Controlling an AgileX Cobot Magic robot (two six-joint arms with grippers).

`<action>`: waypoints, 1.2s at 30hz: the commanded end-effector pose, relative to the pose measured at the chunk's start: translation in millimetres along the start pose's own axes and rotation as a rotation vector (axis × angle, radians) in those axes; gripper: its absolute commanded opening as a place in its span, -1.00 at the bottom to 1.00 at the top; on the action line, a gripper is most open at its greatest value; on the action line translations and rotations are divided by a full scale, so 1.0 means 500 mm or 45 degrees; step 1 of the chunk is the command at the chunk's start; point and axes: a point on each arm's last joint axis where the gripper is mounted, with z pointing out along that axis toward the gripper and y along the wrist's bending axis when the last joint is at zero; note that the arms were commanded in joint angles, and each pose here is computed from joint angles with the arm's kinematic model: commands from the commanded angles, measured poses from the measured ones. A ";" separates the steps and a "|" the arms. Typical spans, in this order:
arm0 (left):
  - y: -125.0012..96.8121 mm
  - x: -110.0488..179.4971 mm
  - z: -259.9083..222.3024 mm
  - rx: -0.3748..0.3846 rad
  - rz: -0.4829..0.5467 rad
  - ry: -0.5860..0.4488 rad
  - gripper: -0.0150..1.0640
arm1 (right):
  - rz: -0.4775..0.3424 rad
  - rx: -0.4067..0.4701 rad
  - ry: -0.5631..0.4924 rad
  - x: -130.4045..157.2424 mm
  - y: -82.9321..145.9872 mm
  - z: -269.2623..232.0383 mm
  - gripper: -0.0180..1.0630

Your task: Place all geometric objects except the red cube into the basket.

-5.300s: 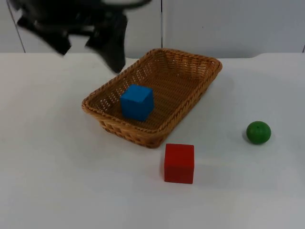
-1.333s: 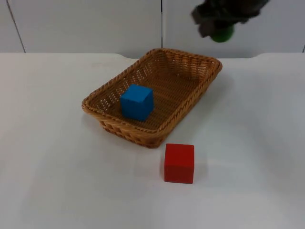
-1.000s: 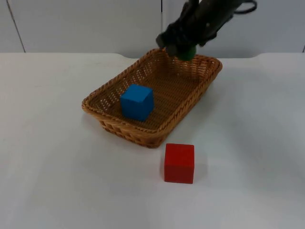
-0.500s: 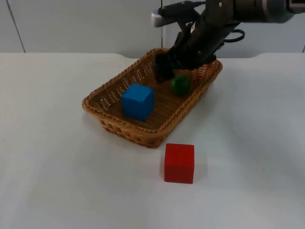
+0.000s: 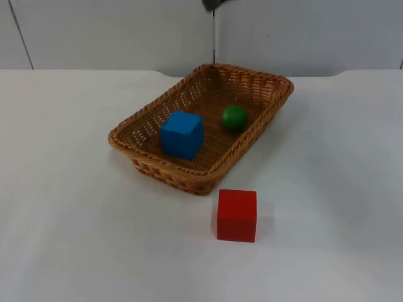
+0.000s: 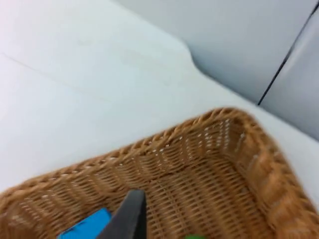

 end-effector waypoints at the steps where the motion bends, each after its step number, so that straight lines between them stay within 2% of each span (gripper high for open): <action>1: -0.001 0.001 -0.001 0.006 -0.011 -0.015 0.98 | -0.011 -0.016 -0.005 -0.019 0.009 -0.055 0.98; 5: -0.001 0.002 -0.003 0.009 -0.012 -0.016 0.98 | -0.018 -0.013 -0.042 -0.031 0.014 -0.162 0.98; 8: -0.002 0.002 -0.003 0.013 -0.017 -0.016 0.98 | -0.018 -0.009 -0.068 -0.024 0.017 -0.205 0.98; 10: -0.003 0.002 -0.003 0.019 -0.023 -0.017 0.98 | -0.016 0.000 -0.116 -0.006 0.021 -0.255 0.98; 12: -0.003 0.002 -0.003 0.020 -0.024 -0.017 0.98 | -0.015 0.003 -0.125 -0.001 0.022 -0.262 0.98; 16: -0.004 0.000 -0.005 0.025 -0.029 -0.024 0.98 | -0.005 0.012 -0.154 0.064 0.030 -0.313 0.98; 18: -0.004 0.000 -0.008 0.025 -0.027 -0.034 0.98 | 0.001 0.009 -0.157 0.076 0.032 -0.324 0.98; 23: -0.009 0.007 -0.043 0.021 0.023 -0.138 0.98 | 0.034 -0.015 -0.186 0.132 0.046 -0.395 0.98; 27: -0.019 0.028 -0.102 0.018 0.040 -0.316 0.98 | 0.061 -0.035 -0.240 0.197 0.060 -0.475 0.98; 28: -0.019 0.028 -0.102 0.018 0.040 -0.316 0.98 | 0.061 -0.035 -0.240 0.197 0.060 -0.475 0.98; 31: -0.032 0.052 -0.143 0.073 -0.014 -0.432 0.98 | 0.060 -0.034 -0.287 0.259 0.070 -0.539 0.98; 33: -0.035 0.061 -0.156 0.077 -0.007 -0.466 0.98 | 0.057 -0.032 -0.317 0.279 0.074 -0.563 0.98; 35: -0.039 0.083 -0.181 0.070 0.020 -0.534 0.98 | 0.051 -0.027 -0.366 0.339 0.082 -0.607 0.98; 36: -0.040 0.088 -0.185 0.070 0.025 -0.546 0.98 | 0.050 -0.025 -0.383 0.350 0.084 -0.616 0.98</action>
